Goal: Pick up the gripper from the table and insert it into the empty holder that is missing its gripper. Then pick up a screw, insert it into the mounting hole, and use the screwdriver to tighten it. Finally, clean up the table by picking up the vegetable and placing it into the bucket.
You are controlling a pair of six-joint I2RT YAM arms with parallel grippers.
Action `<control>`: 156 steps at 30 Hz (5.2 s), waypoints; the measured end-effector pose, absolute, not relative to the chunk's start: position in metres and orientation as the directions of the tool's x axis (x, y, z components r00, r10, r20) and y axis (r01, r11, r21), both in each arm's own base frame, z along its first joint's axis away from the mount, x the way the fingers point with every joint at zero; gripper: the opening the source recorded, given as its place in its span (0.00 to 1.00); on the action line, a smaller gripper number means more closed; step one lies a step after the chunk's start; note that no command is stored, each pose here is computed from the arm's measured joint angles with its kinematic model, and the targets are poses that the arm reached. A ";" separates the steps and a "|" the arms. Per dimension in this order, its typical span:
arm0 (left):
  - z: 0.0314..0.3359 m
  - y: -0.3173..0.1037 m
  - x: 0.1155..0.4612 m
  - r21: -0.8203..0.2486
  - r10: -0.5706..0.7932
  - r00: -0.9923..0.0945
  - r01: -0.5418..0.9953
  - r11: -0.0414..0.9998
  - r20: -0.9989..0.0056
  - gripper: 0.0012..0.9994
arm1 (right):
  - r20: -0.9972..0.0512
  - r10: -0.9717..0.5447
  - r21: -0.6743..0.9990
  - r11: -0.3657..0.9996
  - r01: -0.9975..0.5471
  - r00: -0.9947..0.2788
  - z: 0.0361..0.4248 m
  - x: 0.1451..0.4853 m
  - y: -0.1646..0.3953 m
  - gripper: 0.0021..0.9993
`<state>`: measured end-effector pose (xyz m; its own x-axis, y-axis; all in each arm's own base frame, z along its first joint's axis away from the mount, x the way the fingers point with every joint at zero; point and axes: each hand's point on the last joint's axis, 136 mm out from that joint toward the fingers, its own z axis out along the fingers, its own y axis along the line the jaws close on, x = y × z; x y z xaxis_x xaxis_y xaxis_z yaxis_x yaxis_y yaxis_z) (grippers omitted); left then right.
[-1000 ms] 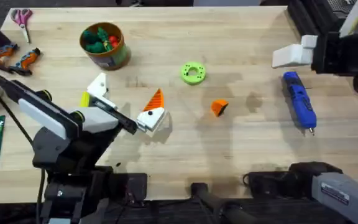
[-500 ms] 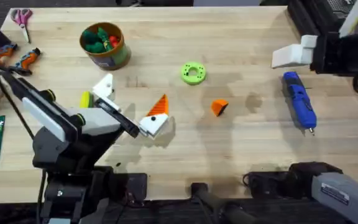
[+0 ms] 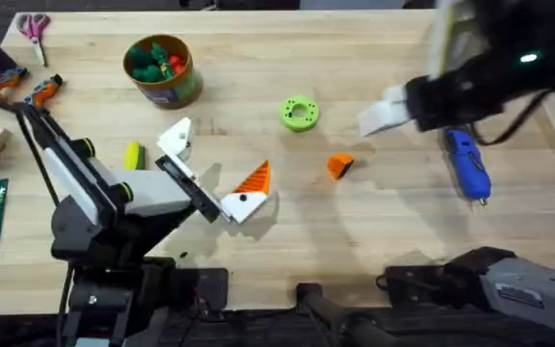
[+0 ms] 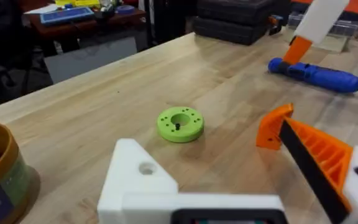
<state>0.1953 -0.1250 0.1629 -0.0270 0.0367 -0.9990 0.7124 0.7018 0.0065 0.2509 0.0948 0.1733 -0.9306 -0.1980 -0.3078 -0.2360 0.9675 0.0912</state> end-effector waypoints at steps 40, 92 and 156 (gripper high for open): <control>0.163 -0.126 0.194 0.006 0.037 -0.027 0.720 0.694 -0.999 0.99 | -0.083 -0.535 0.034 0.842 -0.539 -0.841 0.091 0.223 0.176 0.86; 0.161 -0.151 0.162 -0.025 0.030 -0.047 0.860 0.509 -0.998 0.99 | -0.263 -0.335 0.895 0.265 -0.358 -0.905 0.193 0.230 0.233 0.01; 0.160 -0.153 0.157 -0.032 0.029 -0.052 0.875 0.483 -0.998 0.99 | -0.171 -0.392 0.980 0.028 -0.198 -0.904 0.172 0.222 0.317 0.01</control>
